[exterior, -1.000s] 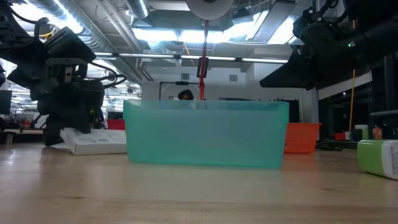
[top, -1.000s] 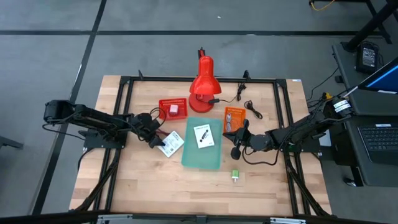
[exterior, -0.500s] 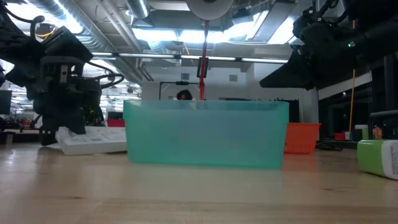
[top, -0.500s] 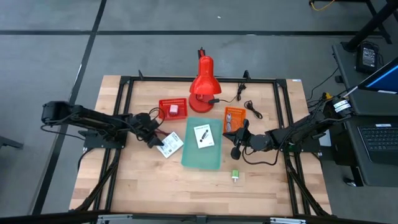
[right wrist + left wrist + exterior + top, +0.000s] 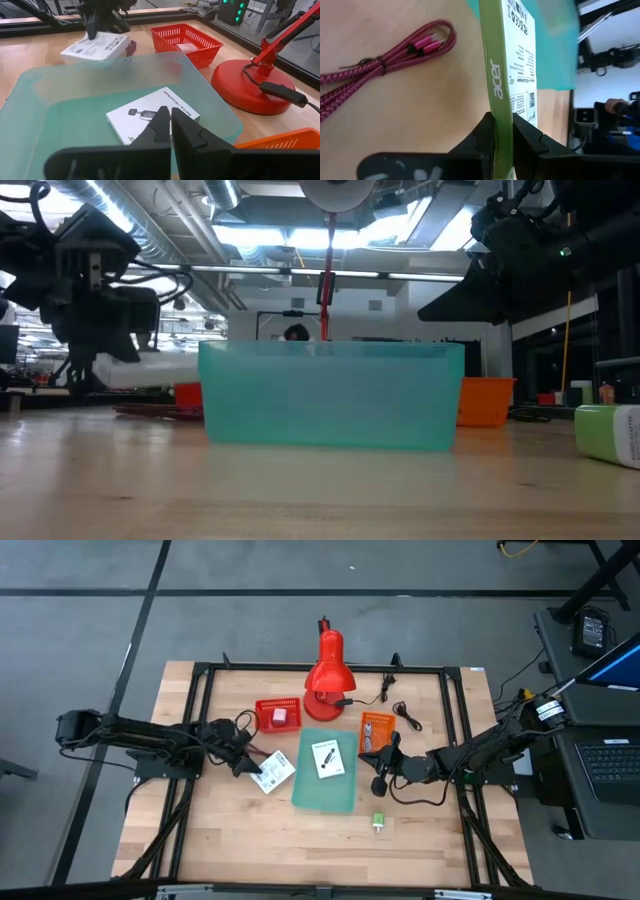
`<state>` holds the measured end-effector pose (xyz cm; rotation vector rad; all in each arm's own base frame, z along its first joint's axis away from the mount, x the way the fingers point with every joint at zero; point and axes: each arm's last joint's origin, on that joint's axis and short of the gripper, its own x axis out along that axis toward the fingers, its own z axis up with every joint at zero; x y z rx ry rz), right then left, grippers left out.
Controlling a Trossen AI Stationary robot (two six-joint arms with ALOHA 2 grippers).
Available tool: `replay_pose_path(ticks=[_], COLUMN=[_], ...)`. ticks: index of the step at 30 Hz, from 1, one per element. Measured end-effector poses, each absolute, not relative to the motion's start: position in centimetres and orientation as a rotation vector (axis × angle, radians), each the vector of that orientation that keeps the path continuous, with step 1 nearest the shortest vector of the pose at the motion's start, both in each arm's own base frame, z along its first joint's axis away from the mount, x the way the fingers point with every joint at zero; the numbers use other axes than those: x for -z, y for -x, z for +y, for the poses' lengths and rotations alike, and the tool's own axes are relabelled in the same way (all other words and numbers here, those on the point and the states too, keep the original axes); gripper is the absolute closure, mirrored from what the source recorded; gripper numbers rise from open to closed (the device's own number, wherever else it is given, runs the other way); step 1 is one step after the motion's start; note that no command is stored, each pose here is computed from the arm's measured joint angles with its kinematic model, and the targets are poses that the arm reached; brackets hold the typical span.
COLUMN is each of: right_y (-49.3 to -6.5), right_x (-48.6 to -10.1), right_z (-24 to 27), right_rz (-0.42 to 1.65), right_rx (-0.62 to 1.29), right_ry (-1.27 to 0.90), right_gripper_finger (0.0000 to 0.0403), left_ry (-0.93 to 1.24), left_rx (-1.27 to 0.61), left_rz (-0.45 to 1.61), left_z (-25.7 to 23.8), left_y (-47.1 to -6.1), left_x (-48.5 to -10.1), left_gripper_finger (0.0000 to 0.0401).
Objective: Pick and place items into bin
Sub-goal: Put the white card reader box into the green bin
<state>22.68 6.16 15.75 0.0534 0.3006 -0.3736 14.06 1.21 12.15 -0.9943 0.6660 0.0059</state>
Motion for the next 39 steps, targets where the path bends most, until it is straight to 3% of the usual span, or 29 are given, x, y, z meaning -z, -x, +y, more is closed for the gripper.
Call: replay_pose_path(ticks=[16,32,39], right_y=[-22.7,-22.7,-22.8], right_x=[-15.8,-15.8,-15.8], right_z=[6.2,6.2,5.7], right_rz=[0.3,0.297,0.296], right_rx=[0.373,0.373,0.393], right_ry=[-0.054,-0.056,-0.063], right_gripper_finger=[0.0403,0.0403,0.0403], left_ry=[0.938,0.456,0.291], left_rx=[0.072,0.211,0.121], left_rz=[0.516,0.162,0.099], left_z=[1.1,1.3,1.6], left_y=[-13.7,-14.1,-14.2], left_x=[-14.1,-17.3,-17.6], left_gripper_finger=[0.037,0.037,0.037])
